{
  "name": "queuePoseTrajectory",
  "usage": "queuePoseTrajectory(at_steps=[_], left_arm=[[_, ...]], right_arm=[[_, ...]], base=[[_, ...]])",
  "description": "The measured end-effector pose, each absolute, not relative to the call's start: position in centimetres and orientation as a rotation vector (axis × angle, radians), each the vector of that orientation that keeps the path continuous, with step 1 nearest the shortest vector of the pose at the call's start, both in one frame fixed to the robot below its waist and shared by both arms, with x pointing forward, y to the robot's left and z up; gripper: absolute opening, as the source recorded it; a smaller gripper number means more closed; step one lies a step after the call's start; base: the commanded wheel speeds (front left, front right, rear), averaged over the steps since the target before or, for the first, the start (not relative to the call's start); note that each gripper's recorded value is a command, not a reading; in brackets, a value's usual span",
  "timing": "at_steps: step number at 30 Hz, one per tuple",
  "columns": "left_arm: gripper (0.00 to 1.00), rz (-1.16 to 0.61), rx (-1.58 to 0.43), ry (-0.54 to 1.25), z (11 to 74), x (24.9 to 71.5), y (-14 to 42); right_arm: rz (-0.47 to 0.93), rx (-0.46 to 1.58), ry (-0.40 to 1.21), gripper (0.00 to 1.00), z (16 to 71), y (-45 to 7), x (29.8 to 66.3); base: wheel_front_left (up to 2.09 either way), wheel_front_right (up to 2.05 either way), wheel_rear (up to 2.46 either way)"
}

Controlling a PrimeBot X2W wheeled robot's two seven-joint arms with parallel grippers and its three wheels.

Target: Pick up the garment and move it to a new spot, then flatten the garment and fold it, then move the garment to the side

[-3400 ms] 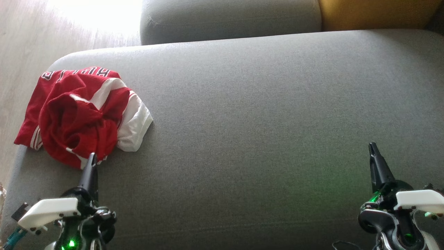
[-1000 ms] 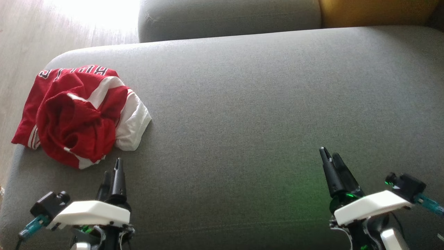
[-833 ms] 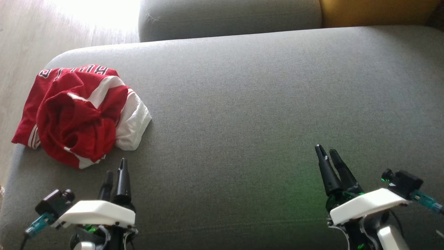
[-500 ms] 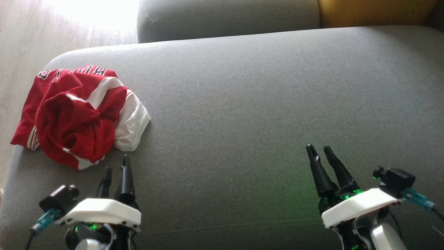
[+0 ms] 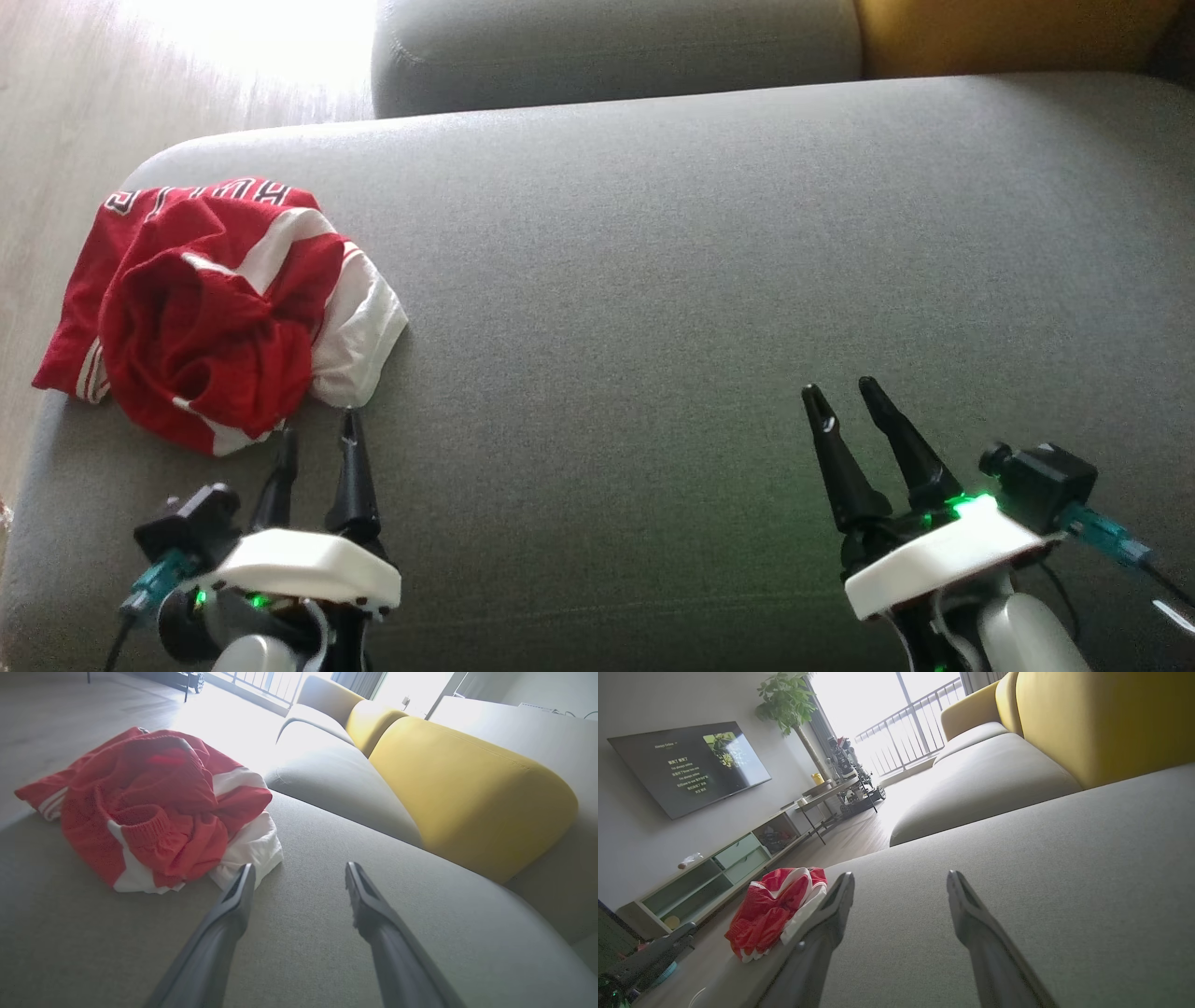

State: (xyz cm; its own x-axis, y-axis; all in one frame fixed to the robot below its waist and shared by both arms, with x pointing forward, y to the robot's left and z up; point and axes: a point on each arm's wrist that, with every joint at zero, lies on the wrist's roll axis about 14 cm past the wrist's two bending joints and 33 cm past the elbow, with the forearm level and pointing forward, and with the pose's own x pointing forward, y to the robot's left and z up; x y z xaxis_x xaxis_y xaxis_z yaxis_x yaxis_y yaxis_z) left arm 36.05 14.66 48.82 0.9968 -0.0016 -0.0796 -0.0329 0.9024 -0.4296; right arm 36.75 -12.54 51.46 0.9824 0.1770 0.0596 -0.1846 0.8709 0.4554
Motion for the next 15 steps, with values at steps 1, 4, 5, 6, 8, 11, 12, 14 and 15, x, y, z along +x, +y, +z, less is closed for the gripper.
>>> queuePoseTrajectory(at_steps=[1,4,5,6,8,11,12,14,15], left_arm=[[1.0,0.013,-0.43,0.075,48.9,36.0,14.7],[1.0,0.014,-0.388,0.061,49.2,35.9,14.7],[1.0,0.01,-0.377,0.056,49.3,35.9,14.5],[1.0,0.011,-0.365,0.046,49.5,35.9,14.5],[1.0,0.011,-0.34,0.03,49.9,36.0,14.5],[1.0,0.011,-0.303,0.008,50.3,36.0,14.6],[1.0,0.01,-0.291,0.003,50.4,36.0,14.5],[1.0,0.006,-0.265,-0.01,50.7,36.0,14.4],[1.0,0.002,-0.252,-0.014,50.8,36.0,14.3]], right_arm=[[0.194,0.466,-0.023,1.0,51.6,-12.4,36.8],[0.21,0.43,-0.035,1.0,52.0,-12.1,36.8],[0.213,0.419,-0.042,1.0,52.1,-12.0,36.8],[0.217,0.409,-0.047,1.0,52.2,-11.9,36.8],[0.221,0.386,-0.053,1.0,52.3,-11.8,36.8],[0.228,0.352,-0.067,1.0,52.6,-11.7,36.9],[0.23,0.34,-0.074,1.0,52.7,-11.7,36.9],[0.236,0.314,-0.093,1.0,53.2,-11.5,36.9],[0.239,0.302,-0.105,1.0,53.4,-11.5,37.0]], base=[[0.0,0.0,0.0],[0.0,0.0,0.0],[0.0,0.0,0.0],[0.0,0.0,0.0],[0.0,0.0,0.0],[0.0,0.0,0.0],[0.0,0.0,0.0],[0.0,0.0,0.0],[0.0,0.0,0.0]])
